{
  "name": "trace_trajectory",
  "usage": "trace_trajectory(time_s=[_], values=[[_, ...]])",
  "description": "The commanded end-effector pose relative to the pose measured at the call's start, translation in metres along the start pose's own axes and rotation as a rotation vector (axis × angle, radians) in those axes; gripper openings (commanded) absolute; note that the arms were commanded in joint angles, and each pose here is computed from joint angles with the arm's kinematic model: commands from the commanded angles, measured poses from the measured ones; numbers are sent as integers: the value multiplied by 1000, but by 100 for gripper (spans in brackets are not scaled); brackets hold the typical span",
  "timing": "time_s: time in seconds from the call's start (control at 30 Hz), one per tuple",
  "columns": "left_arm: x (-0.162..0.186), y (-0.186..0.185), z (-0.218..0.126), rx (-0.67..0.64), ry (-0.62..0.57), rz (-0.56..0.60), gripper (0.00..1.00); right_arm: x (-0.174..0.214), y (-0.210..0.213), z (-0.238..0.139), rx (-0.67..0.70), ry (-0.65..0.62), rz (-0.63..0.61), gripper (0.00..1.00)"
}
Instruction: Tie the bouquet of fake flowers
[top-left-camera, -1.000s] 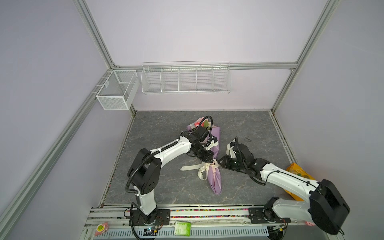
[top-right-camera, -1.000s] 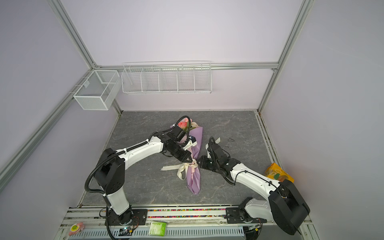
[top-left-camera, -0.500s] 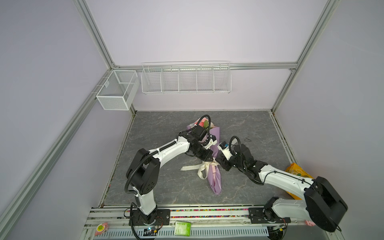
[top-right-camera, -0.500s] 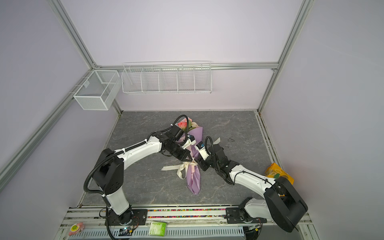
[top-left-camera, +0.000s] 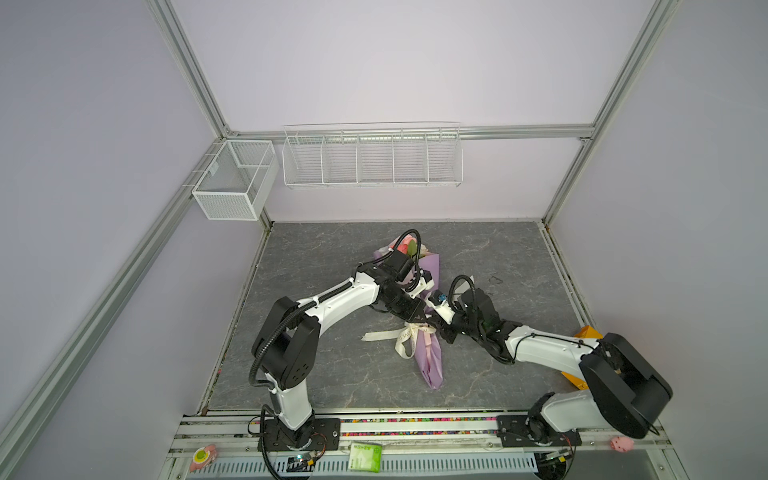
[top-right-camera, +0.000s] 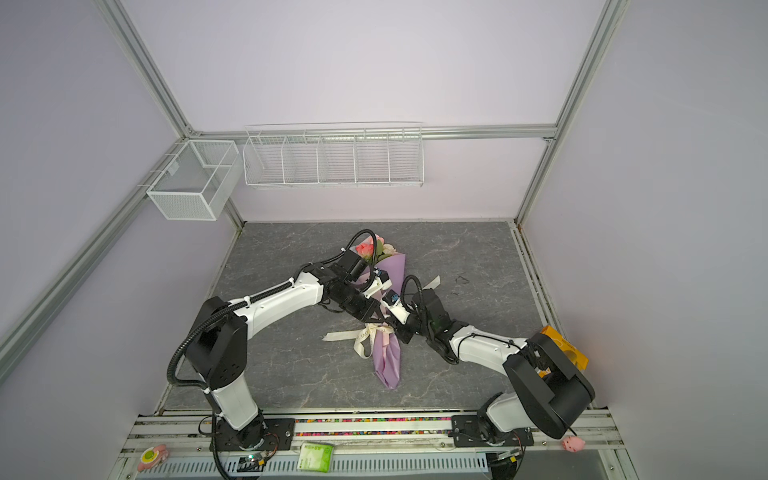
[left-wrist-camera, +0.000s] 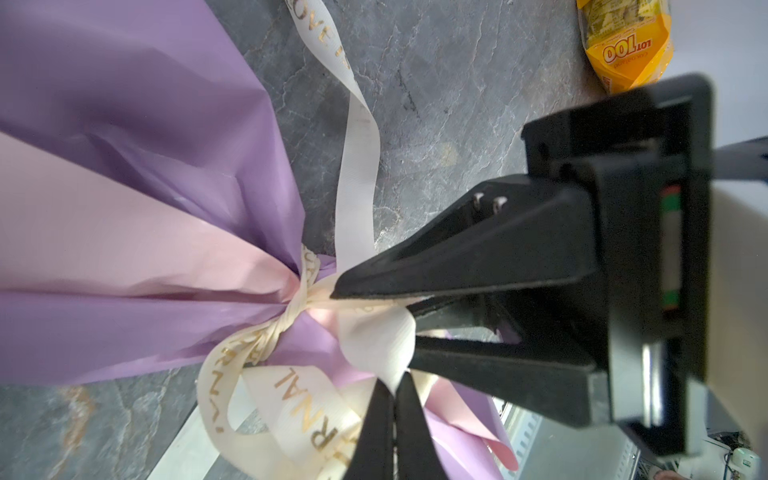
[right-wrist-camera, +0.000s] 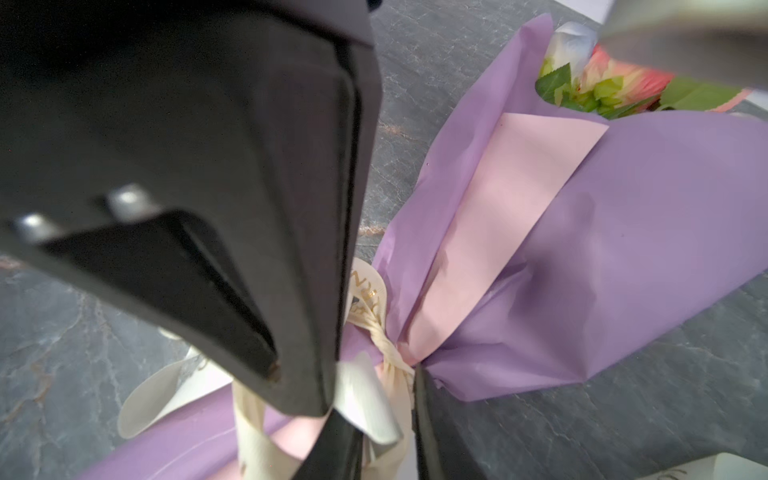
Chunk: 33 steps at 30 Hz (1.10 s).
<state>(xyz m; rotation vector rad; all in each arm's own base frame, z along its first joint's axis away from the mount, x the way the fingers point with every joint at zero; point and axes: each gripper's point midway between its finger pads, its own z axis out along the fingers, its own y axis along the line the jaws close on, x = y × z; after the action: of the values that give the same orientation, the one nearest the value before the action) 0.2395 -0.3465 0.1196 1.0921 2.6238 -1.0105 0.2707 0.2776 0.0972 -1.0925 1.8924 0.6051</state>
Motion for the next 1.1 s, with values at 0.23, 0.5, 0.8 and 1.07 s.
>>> trace_trajectory(time_s=[0.23, 0.5, 0.8, 1.07], values=[[-10, 4, -21, -66, -91, -24, 27, -6, -8, -8, 31, -30, 49, 7], [8, 27, -50, -174, -265, -157, 58, 0, -8, -11, 37, -2, 176, 7], [61, 35, -17, -73, -265, -296, 61, 1, -8, -10, 35, 32, 256, 7], [67, 30, -1, -4, -233, -282, 64, -1, -10, -10, 43, 50, 279, 8]])
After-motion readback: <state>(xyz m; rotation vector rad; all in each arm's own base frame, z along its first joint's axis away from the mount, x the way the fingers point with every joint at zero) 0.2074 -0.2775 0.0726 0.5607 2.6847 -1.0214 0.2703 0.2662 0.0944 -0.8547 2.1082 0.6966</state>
